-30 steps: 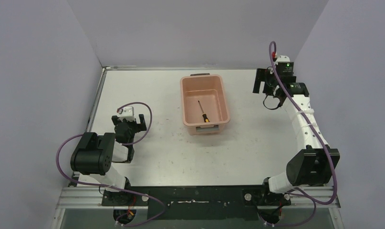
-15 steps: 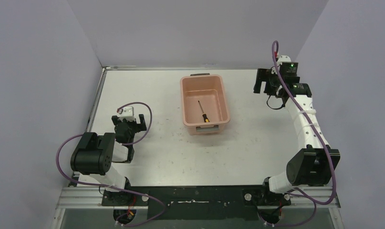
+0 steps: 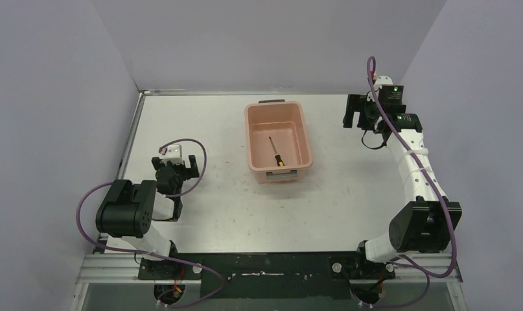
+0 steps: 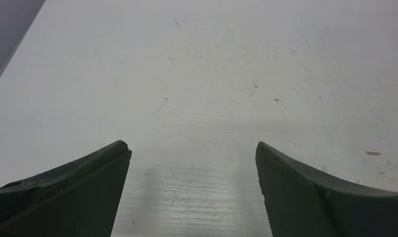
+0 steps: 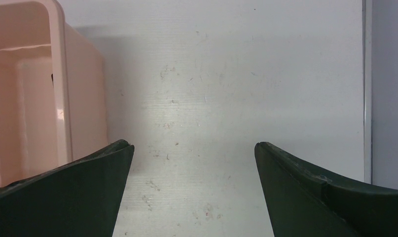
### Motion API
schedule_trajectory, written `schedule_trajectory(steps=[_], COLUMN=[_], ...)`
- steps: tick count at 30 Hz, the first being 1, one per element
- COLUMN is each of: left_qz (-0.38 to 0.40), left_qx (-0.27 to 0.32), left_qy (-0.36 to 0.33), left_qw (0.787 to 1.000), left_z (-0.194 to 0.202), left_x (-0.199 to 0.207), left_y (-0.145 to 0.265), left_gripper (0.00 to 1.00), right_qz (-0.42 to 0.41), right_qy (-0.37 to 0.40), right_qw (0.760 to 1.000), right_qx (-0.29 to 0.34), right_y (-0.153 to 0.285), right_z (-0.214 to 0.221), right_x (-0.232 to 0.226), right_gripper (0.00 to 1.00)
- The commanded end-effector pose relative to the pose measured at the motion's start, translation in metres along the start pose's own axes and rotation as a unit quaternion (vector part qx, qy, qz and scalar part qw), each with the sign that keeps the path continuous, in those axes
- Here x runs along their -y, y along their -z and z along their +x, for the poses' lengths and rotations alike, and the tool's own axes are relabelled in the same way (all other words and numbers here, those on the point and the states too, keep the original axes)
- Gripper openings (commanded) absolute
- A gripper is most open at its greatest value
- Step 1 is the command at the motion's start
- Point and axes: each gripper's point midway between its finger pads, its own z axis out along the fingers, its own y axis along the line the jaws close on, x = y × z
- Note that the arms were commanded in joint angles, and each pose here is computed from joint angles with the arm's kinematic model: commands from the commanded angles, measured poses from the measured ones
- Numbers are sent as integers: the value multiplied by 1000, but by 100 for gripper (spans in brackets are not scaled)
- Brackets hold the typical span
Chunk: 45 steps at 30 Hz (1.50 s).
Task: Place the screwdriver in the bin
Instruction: Reset both arms
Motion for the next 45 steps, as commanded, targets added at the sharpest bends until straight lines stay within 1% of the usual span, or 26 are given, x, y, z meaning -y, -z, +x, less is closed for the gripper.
schedule_trajectory(steps=[1, 24, 35, 45], left_qz=[4, 3, 4, 4], left_qx=[26, 26, 26, 26], left_qy=[-1, -1, -2, -2], left_qw=[1000, 1000, 1000, 1000], left_z=[-16, -16, -16, -16], left_x=[2, 2, 2, 2], left_y=[-5, -5, -5, -5], left_gripper=[97, 97, 97, 97], right_qz=[-7, -14, -68, -49], right_qy=[6, 10, 33, 32], right_qw=[999, 999, 996, 997], right_qx=[37, 36, 56, 54], right_y=[11, 12, 21, 20], right_z=[-18, -16, -21, -19], right_x=[-2, -5, -29, -23], right_gripper=[100, 100, 100, 100])
